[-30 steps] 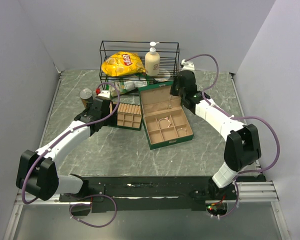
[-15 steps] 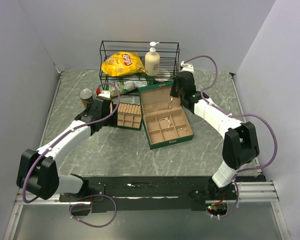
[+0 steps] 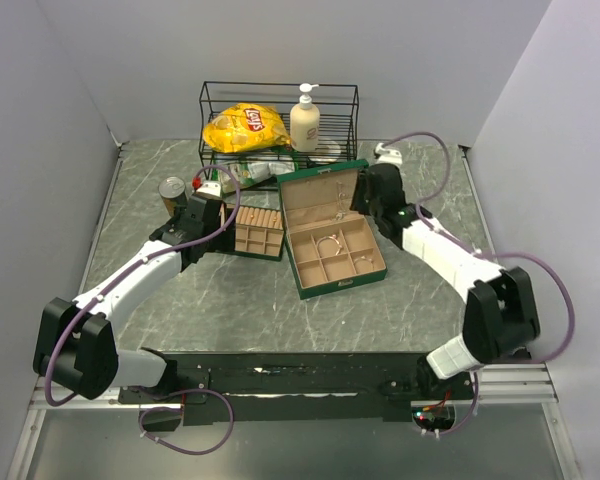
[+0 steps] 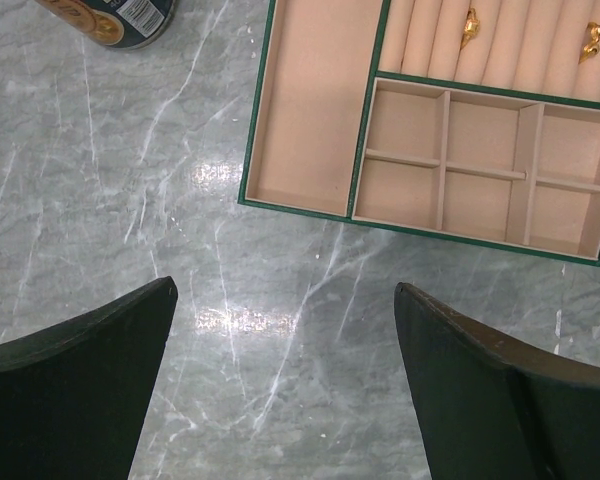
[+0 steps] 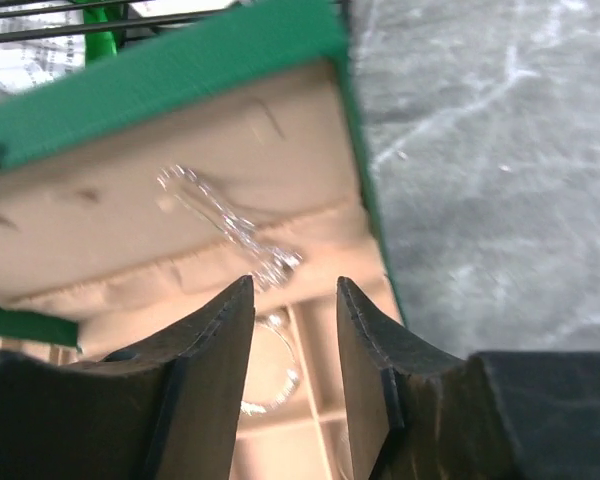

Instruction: Organize the mixed jewelry

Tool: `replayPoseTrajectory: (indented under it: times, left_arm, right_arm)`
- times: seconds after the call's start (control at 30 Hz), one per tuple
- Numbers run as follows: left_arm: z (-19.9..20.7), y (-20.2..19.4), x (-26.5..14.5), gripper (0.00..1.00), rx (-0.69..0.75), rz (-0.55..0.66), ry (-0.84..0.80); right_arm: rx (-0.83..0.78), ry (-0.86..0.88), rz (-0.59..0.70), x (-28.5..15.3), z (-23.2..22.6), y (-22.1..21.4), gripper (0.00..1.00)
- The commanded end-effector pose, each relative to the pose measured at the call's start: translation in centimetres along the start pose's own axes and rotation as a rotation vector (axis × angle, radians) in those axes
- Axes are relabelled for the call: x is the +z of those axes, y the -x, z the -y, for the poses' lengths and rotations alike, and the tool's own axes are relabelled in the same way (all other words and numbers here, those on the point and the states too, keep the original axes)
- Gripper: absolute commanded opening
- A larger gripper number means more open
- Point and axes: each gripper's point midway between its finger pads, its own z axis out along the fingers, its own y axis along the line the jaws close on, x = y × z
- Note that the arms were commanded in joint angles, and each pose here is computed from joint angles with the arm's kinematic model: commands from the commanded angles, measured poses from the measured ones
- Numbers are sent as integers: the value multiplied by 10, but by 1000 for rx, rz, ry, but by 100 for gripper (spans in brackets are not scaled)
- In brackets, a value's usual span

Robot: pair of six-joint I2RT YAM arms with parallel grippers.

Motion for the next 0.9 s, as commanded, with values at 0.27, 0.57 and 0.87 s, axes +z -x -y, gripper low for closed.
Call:
replayPoseTrajectory:
  times: [0.27,0.57,0.87]
  left_arm:
    - [9,25,-14,96,-21,76,-57]
    - [8,26,-16,96,-24,82,-57]
    - [9,26,-19,96,-24,88,-62]
  right_arm:
    - [78,-85,-60,-23,56,-42,48]
    - [46,-108,-236,-9,70,-96,48]
    - [30,-124,-391,-5,80,-137,41]
